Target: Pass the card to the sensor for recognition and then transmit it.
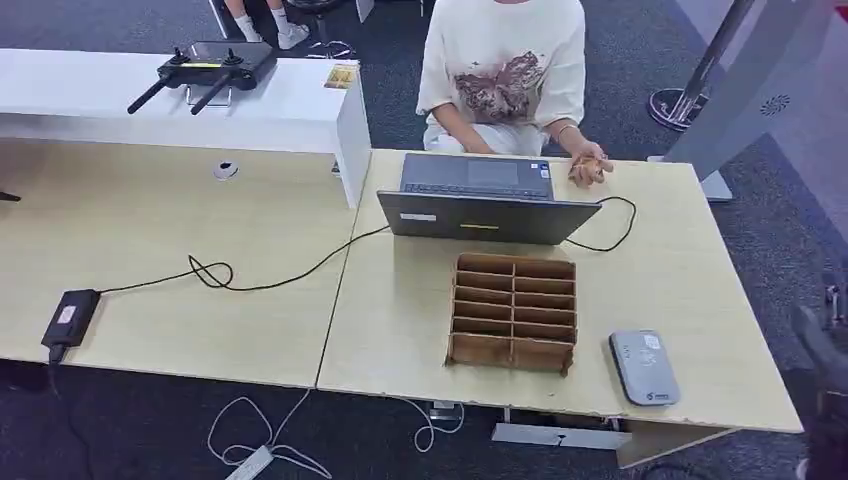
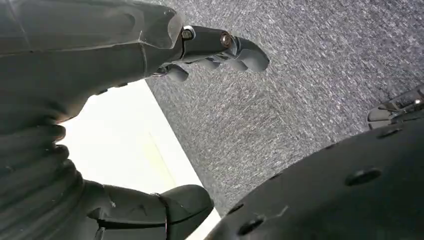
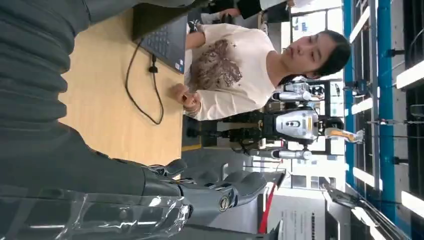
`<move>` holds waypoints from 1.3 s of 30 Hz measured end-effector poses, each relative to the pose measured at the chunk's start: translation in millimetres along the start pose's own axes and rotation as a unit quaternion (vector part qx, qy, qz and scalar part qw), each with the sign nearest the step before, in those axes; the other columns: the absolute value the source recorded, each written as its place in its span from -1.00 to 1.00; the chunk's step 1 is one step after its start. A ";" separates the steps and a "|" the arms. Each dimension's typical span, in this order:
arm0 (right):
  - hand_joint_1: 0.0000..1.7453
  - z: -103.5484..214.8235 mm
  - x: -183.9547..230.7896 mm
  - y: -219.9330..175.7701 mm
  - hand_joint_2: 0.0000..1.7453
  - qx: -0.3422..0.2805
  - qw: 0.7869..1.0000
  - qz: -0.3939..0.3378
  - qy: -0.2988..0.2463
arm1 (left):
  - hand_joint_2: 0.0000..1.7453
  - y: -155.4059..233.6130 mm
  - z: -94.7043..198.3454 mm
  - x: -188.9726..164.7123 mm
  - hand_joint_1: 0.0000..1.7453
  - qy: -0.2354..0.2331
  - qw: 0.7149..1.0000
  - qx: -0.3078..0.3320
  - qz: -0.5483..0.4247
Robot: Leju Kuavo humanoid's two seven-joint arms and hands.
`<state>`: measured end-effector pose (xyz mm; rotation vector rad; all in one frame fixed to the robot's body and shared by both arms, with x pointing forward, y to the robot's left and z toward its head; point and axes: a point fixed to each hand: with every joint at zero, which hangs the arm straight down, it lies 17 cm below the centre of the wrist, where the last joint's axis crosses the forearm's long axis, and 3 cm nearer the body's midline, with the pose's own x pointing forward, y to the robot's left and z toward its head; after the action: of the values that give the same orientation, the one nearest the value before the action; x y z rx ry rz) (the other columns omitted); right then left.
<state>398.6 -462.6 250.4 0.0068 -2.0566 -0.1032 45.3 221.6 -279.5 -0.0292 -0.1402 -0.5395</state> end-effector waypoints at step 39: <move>-1.00 106.3 -54.3 196.6 1.00 0.074 0.782 0.619 0.004 | 1.00 -11.0 0.7 5.7 -1.00 0.007 1.000 -0.010 0.008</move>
<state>338.1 -256.6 168.1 -1.2185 -1.6764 0.8688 44.4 209.3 -278.2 -0.0455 -0.1208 -0.5245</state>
